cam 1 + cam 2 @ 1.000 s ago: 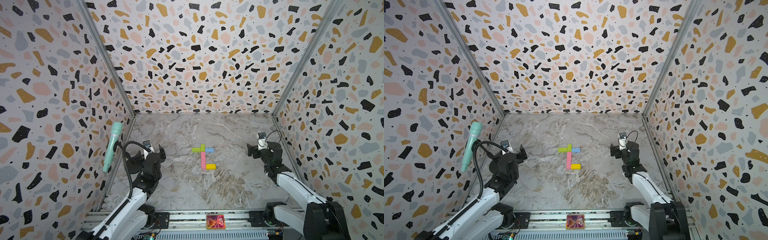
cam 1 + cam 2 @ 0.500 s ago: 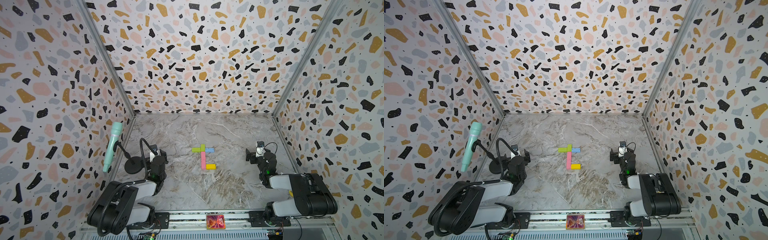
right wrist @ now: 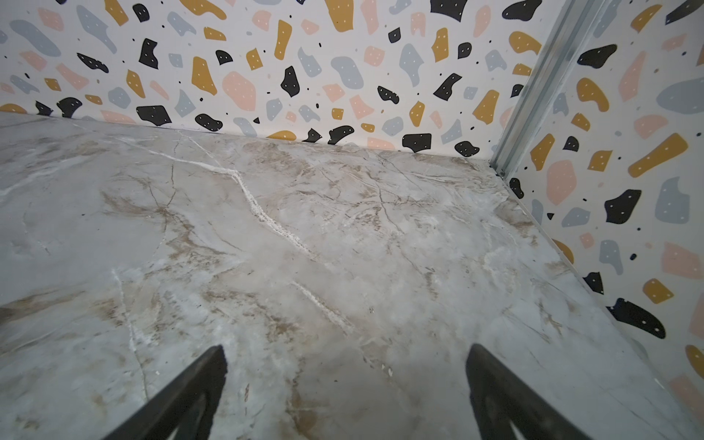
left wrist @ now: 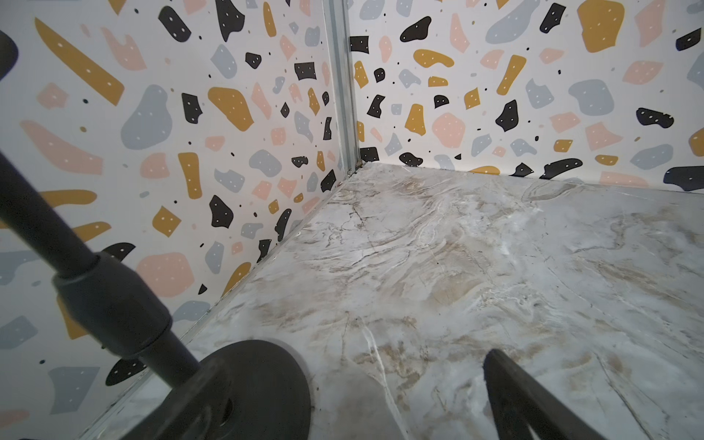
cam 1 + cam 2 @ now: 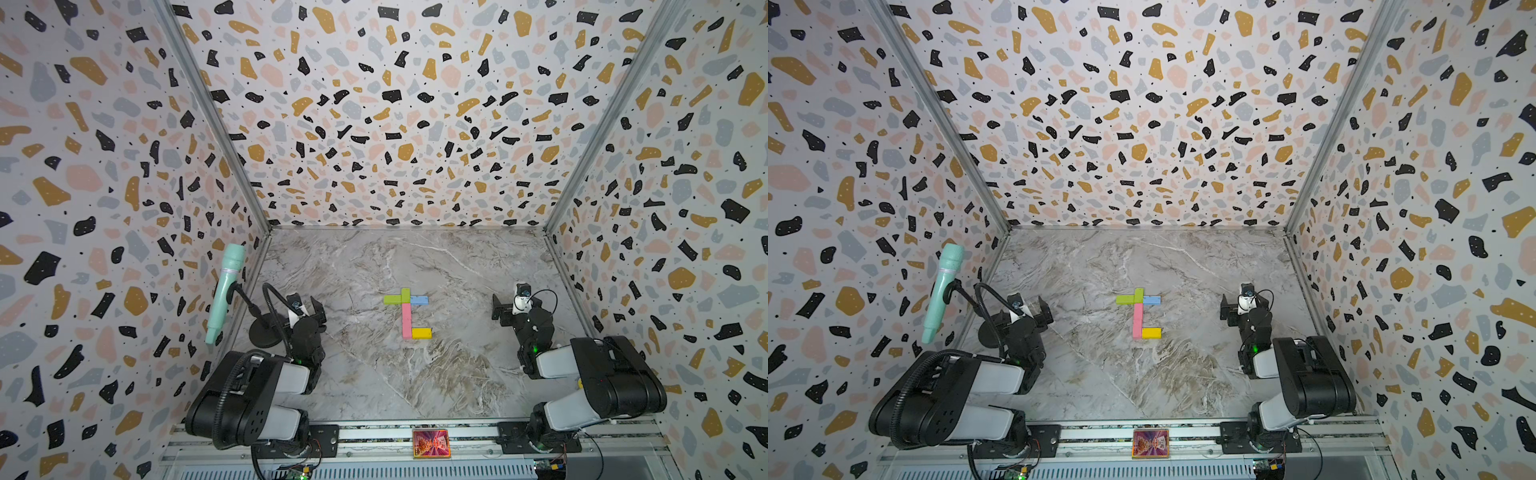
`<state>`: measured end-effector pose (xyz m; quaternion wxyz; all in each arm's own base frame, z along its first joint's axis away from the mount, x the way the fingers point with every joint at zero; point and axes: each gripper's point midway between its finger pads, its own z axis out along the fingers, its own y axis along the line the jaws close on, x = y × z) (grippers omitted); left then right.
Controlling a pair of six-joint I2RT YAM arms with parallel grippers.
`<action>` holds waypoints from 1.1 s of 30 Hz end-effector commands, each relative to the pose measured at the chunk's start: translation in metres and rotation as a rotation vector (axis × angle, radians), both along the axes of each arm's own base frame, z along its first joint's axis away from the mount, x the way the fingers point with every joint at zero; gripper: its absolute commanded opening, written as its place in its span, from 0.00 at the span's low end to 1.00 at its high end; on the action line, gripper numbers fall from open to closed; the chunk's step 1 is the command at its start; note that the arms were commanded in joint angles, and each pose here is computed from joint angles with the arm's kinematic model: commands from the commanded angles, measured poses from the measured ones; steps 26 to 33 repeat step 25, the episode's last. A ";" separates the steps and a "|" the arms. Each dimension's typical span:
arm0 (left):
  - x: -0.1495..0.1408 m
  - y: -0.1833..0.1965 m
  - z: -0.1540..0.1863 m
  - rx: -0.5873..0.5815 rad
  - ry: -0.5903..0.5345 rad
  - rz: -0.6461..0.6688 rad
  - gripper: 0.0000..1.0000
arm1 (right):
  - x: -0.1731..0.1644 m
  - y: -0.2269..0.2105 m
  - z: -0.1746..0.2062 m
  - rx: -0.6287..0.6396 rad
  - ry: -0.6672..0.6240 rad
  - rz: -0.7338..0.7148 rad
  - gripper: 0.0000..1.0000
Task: Assemble the letter t with building blocks
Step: Reset both arms
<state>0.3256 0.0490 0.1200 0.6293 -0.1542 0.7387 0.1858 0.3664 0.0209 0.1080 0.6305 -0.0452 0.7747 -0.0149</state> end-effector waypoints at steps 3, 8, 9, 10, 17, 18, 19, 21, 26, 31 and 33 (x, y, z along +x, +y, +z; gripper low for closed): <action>0.005 0.000 0.017 -0.025 -0.074 -0.001 0.99 | 0.003 -0.003 0.014 0.008 -0.047 -0.015 0.99; 0.005 0.000 0.016 -0.023 -0.071 -0.001 1.00 | 0.003 -0.002 0.014 0.007 -0.048 -0.015 0.99; 0.005 0.000 0.017 -0.024 -0.073 -0.001 0.99 | 0.003 -0.002 0.014 0.006 -0.049 -0.015 0.99; 0.005 0.001 0.017 -0.024 -0.073 -0.001 1.00 | 0.003 -0.002 0.014 0.006 -0.048 -0.015 0.99; 0.004 0.001 0.017 -0.025 -0.075 0.000 0.99 | 0.003 -0.002 0.013 0.007 -0.047 -0.014 0.99; 0.004 0.000 0.017 -0.024 -0.074 -0.002 0.99 | 0.004 -0.002 0.013 0.006 -0.044 -0.015 0.99; 0.004 0.001 0.017 -0.025 -0.075 0.000 1.00 | 0.004 -0.002 0.013 0.006 -0.045 -0.015 0.99; 0.004 0.000 0.017 -0.025 -0.074 -0.001 0.99 | 0.006 -0.002 0.012 0.007 -0.038 -0.015 0.99; 0.004 0.001 0.017 -0.025 -0.074 -0.001 0.99 | 0.003 -0.001 0.013 0.000 -0.048 -0.016 0.99; 0.004 0.001 0.017 -0.025 -0.074 -0.001 0.99 | 0.003 -0.001 0.013 0.000 -0.048 -0.016 0.99; 0.004 0.001 0.017 -0.025 -0.074 -0.001 0.99 | 0.003 -0.001 0.013 0.000 -0.048 -0.016 0.99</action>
